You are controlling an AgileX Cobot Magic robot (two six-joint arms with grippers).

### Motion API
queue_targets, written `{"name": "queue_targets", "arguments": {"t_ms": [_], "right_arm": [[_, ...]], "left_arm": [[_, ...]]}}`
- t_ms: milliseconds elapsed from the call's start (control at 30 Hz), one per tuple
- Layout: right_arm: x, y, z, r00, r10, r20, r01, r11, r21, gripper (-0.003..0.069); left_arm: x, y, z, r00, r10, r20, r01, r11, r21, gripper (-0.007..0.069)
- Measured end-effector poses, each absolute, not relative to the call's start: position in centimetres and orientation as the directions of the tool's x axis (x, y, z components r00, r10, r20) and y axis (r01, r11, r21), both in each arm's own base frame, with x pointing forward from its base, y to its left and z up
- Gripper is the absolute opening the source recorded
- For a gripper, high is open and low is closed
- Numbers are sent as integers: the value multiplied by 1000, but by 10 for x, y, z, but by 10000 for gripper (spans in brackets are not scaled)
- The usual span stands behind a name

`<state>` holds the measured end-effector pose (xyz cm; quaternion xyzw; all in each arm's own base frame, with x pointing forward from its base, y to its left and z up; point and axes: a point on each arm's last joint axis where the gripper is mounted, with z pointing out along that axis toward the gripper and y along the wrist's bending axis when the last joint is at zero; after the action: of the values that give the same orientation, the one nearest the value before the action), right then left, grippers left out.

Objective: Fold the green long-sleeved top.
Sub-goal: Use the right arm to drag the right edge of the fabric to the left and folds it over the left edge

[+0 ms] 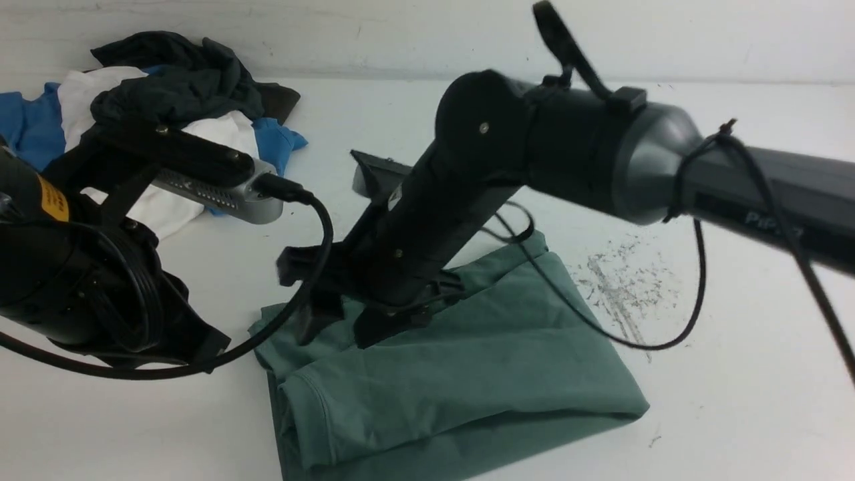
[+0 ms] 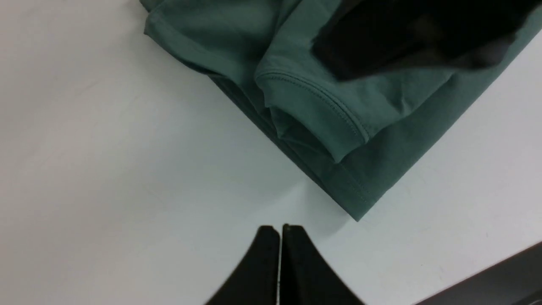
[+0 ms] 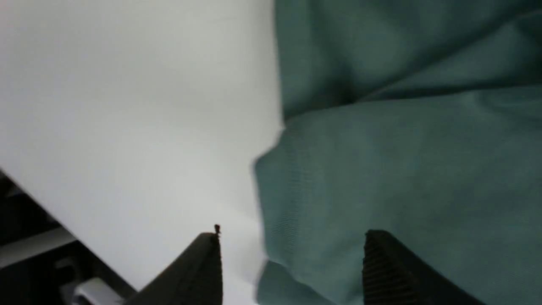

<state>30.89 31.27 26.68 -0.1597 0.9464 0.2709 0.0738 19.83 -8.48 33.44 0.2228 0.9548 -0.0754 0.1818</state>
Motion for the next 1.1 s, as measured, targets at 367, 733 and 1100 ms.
{"name": "queue_targets", "arguments": {"t_ms": [367,733,1100], "right_arm": [[331,217,320,-860,-332,-388,-398,911,104,7],[308,197,329,-841,-382,-382,-433,900,54,-14],[306,197,324,-847,-384,-367,-435,898,63,-15]], "left_arm": [[226,-106,313,-880,293,-374,388,898,-209,-4],[290,-128,244,-967,162,-199,205,954,-220,98],[316,-132,199,-993,31,-111,50,984,-169,503]]}}
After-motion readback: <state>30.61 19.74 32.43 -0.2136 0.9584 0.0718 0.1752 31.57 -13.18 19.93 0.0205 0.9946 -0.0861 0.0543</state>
